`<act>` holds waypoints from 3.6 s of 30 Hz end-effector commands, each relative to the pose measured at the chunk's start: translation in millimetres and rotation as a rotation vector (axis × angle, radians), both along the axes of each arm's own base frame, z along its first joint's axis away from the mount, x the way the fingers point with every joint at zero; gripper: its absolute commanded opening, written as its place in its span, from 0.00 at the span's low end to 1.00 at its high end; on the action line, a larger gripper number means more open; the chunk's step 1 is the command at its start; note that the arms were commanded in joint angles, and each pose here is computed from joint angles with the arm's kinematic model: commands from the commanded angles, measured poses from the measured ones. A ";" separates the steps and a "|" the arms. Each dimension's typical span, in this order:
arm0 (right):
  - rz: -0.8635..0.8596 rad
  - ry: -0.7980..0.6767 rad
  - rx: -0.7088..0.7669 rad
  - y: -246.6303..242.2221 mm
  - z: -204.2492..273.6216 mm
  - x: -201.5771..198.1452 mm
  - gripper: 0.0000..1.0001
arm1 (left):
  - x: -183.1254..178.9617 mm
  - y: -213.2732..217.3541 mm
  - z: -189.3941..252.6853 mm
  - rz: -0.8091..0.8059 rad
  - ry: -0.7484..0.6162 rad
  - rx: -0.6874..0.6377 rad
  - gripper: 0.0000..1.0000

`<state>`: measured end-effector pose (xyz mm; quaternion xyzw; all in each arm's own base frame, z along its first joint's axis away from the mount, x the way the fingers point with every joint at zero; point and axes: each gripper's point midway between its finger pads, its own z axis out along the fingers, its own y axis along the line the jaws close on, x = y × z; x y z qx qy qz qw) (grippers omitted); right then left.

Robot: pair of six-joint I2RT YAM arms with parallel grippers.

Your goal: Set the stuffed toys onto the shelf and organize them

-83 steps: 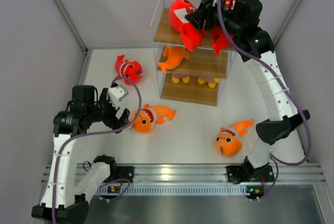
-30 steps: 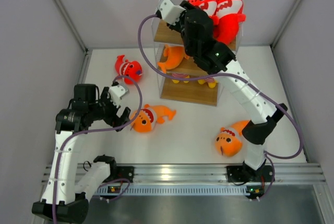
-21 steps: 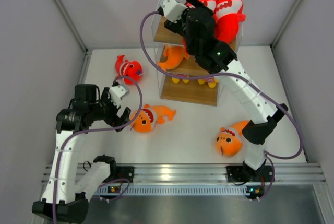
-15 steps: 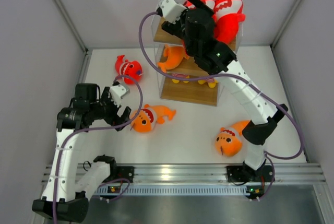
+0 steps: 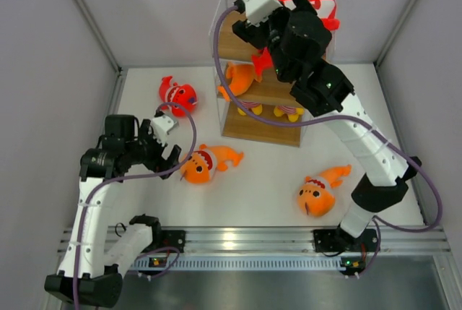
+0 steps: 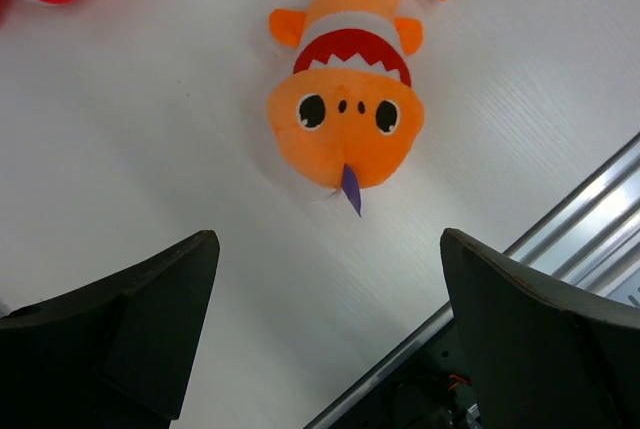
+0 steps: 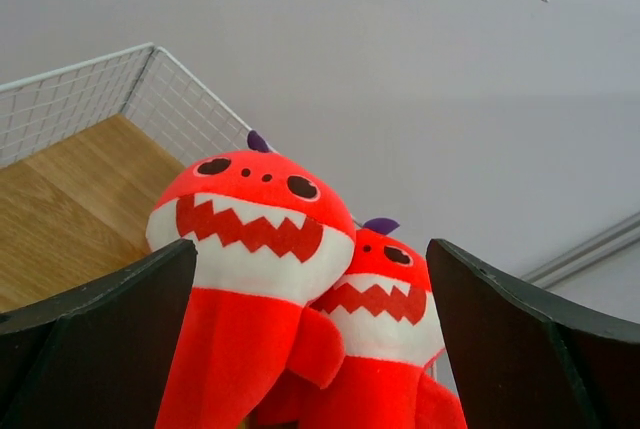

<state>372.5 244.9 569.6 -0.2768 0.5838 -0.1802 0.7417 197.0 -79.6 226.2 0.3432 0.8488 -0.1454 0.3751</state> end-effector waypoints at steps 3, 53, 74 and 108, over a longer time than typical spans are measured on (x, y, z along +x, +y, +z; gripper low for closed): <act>0.136 -0.074 0.227 -16.0 39.6 -42.4 0.99 | 51.8 36.7 -6.7 0.275 -0.033 0.112 0.99; 0.671 -0.015 0.225 -14.5 0.0 -155.0 0.99 | 201.2 57.3 111.1 0.586 -0.083 -0.368 0.00; 1.281 0.097 0.263 161.7 -36.1 -218.5 0.99 | -35.6 -56.6 286.6 -0.034 -0.243 -0.754 0.00; 1.131 0.523 -0.273 58.0 -135.5 -243.0 0.00 | 12.6 -34.6 191.6 -0.075 -0.314 -0.511 0.97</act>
